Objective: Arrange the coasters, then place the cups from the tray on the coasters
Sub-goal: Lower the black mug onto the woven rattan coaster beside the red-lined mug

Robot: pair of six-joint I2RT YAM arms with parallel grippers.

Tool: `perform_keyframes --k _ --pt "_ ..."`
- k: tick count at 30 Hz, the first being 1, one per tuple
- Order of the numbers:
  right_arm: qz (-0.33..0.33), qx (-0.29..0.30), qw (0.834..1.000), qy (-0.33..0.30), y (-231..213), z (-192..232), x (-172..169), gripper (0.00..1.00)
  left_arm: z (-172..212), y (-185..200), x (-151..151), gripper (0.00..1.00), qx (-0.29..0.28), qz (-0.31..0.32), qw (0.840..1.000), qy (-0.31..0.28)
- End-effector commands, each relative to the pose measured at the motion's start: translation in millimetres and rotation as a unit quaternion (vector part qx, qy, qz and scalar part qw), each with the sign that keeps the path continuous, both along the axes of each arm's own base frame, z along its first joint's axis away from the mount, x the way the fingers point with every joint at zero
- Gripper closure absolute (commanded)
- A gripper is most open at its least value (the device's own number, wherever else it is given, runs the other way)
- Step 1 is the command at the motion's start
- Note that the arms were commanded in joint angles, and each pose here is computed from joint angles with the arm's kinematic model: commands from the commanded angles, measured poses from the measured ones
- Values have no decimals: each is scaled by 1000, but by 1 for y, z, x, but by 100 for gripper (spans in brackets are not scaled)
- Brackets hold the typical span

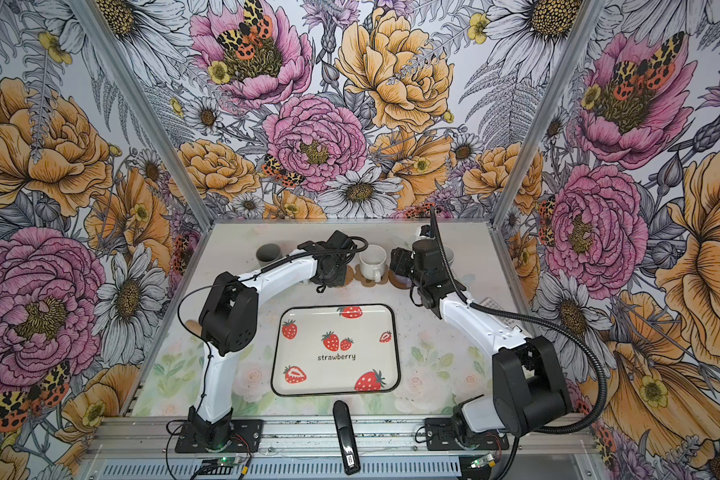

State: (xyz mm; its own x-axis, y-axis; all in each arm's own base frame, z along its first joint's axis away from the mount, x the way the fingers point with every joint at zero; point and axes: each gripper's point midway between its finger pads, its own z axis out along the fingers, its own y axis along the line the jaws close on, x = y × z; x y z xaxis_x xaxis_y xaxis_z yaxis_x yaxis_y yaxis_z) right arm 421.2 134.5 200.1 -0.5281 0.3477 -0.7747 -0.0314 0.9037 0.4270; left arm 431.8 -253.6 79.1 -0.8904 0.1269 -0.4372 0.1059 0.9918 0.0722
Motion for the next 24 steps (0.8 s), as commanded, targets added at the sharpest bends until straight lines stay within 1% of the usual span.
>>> perform_keyframes --k 1,10,24 --pt "0 12 1000 -18 1 14 7 31 19 -8 20 100 -22 0 999 -40" --pt "-3 11 1000 -17 -1 13 7 31 15 -12 21 100 -29 -2 999 -34" --pt "-4 10 1000 -14 -1 11 7 31 10 -11 19 100 -25 -3 999 -29"
